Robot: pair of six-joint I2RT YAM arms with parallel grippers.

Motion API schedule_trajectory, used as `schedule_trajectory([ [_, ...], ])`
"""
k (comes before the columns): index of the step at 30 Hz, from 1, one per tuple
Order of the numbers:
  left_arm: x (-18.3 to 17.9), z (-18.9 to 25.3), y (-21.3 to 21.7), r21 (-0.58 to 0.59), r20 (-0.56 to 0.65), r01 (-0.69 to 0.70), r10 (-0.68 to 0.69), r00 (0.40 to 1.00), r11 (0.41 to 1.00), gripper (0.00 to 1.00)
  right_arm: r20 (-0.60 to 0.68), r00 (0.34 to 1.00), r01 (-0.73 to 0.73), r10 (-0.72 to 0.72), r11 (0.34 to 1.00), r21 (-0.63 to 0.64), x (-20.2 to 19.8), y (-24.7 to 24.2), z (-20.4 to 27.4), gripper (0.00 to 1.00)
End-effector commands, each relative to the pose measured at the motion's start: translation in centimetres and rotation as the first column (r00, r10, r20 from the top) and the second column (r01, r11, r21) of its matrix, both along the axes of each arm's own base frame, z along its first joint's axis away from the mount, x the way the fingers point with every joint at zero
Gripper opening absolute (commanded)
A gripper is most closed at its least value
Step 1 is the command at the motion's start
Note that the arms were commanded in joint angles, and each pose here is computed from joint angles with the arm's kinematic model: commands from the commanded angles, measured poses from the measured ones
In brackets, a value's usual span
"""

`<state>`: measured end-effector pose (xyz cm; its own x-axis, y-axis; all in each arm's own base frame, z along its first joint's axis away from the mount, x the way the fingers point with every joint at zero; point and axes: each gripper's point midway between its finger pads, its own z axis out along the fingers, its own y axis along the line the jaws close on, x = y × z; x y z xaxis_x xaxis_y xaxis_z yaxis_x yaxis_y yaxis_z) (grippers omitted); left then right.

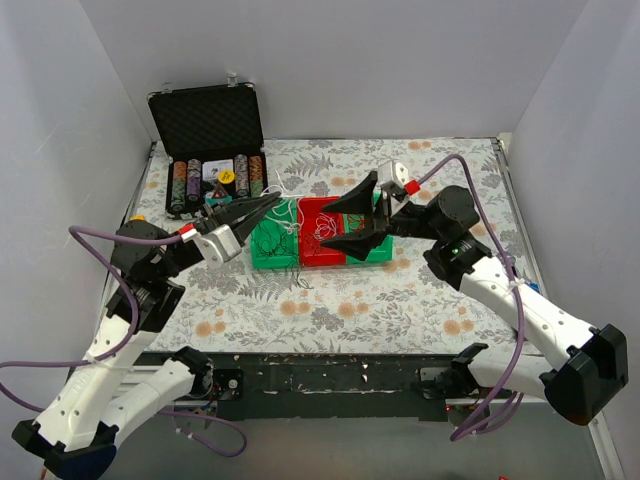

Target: Untangle the cables

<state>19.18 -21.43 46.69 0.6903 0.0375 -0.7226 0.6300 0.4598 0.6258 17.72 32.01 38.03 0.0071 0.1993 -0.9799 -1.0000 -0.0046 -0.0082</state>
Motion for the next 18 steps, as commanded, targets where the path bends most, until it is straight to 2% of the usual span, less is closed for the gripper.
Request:
schedule_trajectory([
  [1, 0.1, -0.4, -0.1, 0.011, -0.010, 0.001, 0.000, 1.000, 1.000, 0.00, 0.103, 0.992, -0.066, 0.067, 0.998, -0.012, -1.2, 1.5, 2.1, 0.74],
  [3, 0.2, -0.4, -0.2, 0.012, -0.010, 0.003, -0.003, 1.000, 1.000, 0.00, 0.091, 0.993, -0.068, 0.071, 0.997, -0.036, -1.1, 2.4, 1.5, 0.70],
  [7, 0.3, -0.1, -0.1, 0.007, -0.004, -0.002, 0.002, 1.000, 1.000, 0.00, 0.067, 0.996, -0.058, 0.064, 0.995, -0.083, -0.7, 3.6, 0.5, 0.53],
  [12, 0.3, 0.4, 0.0, 0.000, 0.006, -0.009, 0.009, 1.000, 1.000, 0.00, 0.036, 0.999, -0.016, 0.021, 0.991, -0.129, 0.2, 3.8, -0.9, 0.38],
  [14, 0.2, 0.6, 0.0, -0.004, 0.012, -0.007, 0.007, 1.000, 1.000, 0.00, 0.028, 0.999, 0.023, -0.019, 0.989, -0.144, 0.9, 3.8, -1.2, 0.24],
  [16, 0.1, 1.1, 0.1, -0.010, 0.021, -0.005, 0.005, 1.000, 1.000, 0.00, 0.027, 0.998, 0.067, -0.064, 0.986, -0.155, 1.5, 3.6, -1.3, 0.04],
  [18, 0.1, 1.3, 0.2, -0.012, 0.032, -0.015, 0.015, 0.999, 1.000, 0.00, 0.026, 0.993, 0.121, -0.119, 0.980, -0.155, 2.2, 3.1, -1.3, 0.01],
])
